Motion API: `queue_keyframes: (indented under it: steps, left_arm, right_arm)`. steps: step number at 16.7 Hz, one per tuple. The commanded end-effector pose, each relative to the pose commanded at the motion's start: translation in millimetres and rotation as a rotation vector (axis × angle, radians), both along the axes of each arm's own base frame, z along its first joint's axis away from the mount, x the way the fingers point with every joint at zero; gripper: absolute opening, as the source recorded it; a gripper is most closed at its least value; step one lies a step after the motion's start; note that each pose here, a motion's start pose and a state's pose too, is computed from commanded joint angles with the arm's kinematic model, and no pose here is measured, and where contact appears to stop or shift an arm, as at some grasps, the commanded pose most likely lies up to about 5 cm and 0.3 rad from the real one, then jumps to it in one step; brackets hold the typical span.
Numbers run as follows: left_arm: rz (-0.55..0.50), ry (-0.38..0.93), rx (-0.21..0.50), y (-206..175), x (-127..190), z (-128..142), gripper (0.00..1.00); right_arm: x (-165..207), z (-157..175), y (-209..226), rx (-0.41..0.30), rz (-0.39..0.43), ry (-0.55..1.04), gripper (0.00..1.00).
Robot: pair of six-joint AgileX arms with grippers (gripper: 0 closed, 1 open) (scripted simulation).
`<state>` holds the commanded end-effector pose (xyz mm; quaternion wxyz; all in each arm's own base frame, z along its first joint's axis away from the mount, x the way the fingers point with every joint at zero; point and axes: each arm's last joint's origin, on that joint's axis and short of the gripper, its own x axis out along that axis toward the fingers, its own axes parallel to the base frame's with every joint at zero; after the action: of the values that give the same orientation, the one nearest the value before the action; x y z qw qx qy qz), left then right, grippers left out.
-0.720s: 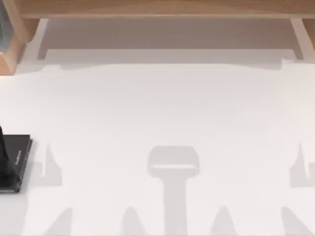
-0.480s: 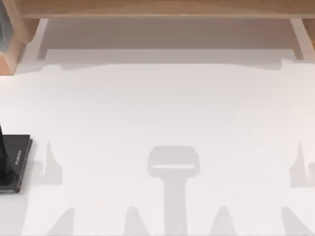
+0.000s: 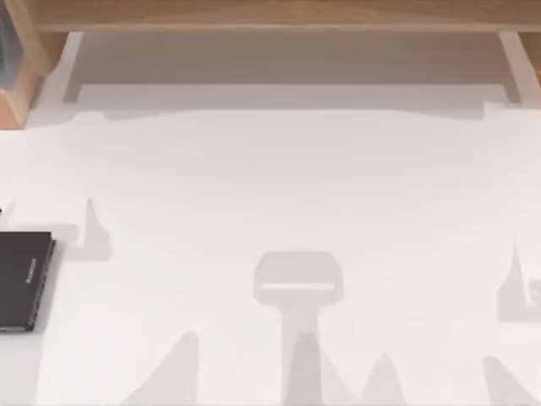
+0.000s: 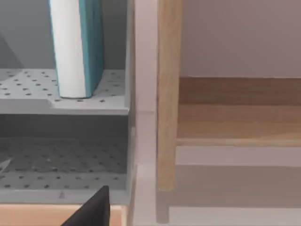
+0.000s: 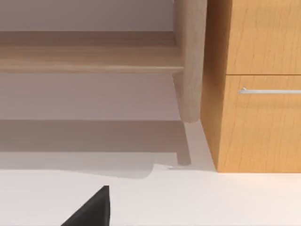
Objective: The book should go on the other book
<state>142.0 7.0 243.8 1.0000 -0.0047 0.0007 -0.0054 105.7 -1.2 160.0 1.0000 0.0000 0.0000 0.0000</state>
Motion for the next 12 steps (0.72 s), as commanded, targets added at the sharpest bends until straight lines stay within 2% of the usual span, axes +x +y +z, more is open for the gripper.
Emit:
queue_keyframes:
  steps: [6,9,12]
  left_arm:
    - [0.0,0.002,-0.006,24,88,57,1.0]
    - [0.002,0.003,-0.008,44,143,65,1.0]
    - [0.004,0.003,-0.009,67,196,59,1.0]
  right_arm:
    - [0,0,0,0.0,0.0,0.0,1.0]
    - [0,0,0,0.0,0.0,0.0,1.0]
    - [0,0,0,0.0,0.0,0.0,1.0]
